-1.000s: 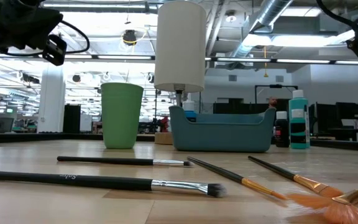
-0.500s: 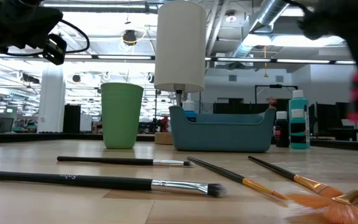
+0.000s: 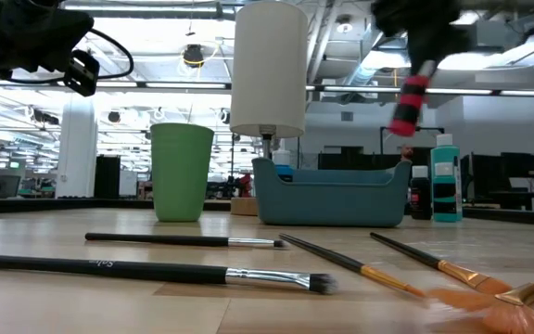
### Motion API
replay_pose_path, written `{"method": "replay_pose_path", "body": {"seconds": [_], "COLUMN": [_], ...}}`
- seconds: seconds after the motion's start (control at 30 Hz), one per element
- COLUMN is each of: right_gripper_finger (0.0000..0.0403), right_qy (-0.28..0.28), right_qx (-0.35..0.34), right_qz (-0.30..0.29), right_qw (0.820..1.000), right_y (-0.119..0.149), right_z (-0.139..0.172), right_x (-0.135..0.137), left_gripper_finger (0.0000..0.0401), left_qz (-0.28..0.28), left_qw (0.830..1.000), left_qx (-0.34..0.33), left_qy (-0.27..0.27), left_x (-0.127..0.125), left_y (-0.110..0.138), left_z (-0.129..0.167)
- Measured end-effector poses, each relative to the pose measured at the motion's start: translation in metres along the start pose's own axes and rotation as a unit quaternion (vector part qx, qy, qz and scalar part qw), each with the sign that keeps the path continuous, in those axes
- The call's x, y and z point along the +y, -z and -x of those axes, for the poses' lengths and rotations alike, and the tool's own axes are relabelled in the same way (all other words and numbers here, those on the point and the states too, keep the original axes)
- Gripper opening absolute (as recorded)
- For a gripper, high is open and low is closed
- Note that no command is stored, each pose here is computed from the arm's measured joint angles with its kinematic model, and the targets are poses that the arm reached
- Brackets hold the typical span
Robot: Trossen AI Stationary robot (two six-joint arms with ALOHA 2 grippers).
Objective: Pick & Place Paint Supplies
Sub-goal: Put the left small red paint bottle into the green bin
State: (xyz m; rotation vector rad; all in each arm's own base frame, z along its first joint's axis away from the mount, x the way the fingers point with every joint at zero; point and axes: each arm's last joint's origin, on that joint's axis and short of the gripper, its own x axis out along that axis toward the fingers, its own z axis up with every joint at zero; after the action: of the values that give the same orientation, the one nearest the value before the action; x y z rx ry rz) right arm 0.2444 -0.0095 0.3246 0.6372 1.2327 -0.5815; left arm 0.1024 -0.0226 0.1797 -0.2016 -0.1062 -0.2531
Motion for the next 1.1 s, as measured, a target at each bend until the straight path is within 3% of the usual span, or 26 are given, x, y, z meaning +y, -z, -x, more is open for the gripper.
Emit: {"method": "replay_pose_path", "body": {"seconds": [0.27,0.53,0.77,1.1], "right_gripper_finger": [0.0121,0.0123,0.0120,0.0122], "right_qy": [0.009,0.023,0.013,-0.019], "right_qx": [0.000,0.033,0.068,0.030], "right_qz": [0.101,0.193,0.198,0.198], "right_qw": [0.995,0.980,0.978,0.980], "right_y": [-0.062,-0.097,-0.106,-0.112], "right_z": [-0.028,-0.071,-0.100,-0.100], "right_x": [0.035,0.064,0.068,0.075], "left_gripper_finger": [0.0008,0.0008,0.0008,0.0008], "left_qz": [0.000,0.000,0.000,0.000], "left_qw": [1.000,1.000,1.000,1.000], "left_qx": [0.000,-0.002,-0.003,-0.007], "left_qy": [0.000,0.000,0.001,0.001], "left_x": [0.000,0.000,0.000,0.000], "left_y": [0.000,0.000,-0.001,-0.001], "left_z": [0.000,0.000,0.000,0.000]}}
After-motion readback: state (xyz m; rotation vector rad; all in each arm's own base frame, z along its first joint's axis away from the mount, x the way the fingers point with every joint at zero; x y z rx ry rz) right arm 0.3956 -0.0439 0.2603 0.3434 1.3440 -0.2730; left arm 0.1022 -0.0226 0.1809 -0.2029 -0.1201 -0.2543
